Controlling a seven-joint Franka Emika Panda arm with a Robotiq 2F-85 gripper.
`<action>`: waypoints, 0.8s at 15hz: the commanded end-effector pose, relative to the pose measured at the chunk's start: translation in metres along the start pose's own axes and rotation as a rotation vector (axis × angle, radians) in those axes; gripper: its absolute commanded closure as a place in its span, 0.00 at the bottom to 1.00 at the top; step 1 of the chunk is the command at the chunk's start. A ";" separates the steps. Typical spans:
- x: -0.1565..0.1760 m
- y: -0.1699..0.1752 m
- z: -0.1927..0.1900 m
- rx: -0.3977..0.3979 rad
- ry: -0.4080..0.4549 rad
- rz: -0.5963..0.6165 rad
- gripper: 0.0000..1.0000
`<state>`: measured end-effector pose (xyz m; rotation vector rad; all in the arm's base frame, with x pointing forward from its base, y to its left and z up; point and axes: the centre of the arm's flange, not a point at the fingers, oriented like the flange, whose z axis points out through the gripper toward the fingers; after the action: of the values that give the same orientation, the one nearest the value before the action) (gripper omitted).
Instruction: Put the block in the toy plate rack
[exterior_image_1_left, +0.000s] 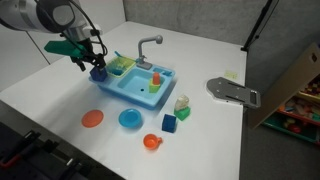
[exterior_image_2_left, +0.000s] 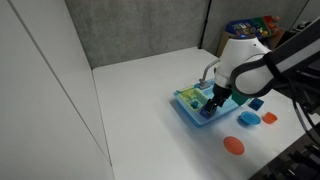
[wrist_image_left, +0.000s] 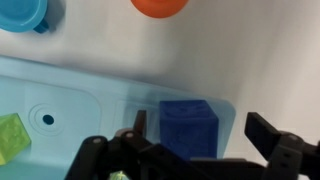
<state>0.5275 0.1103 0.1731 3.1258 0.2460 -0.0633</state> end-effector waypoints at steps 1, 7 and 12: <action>0.010 -0.001 0.004 -0.040 0.062 -0.027 0.00; 0.015 -0.004 0.023 -0.041 0.080 -0.047 0.11; 0.018 -0.002 0.025 -0.051 0.076 -0.036 0.60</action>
<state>0.5340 0.1133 0.1431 3.0923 0.3203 0.0297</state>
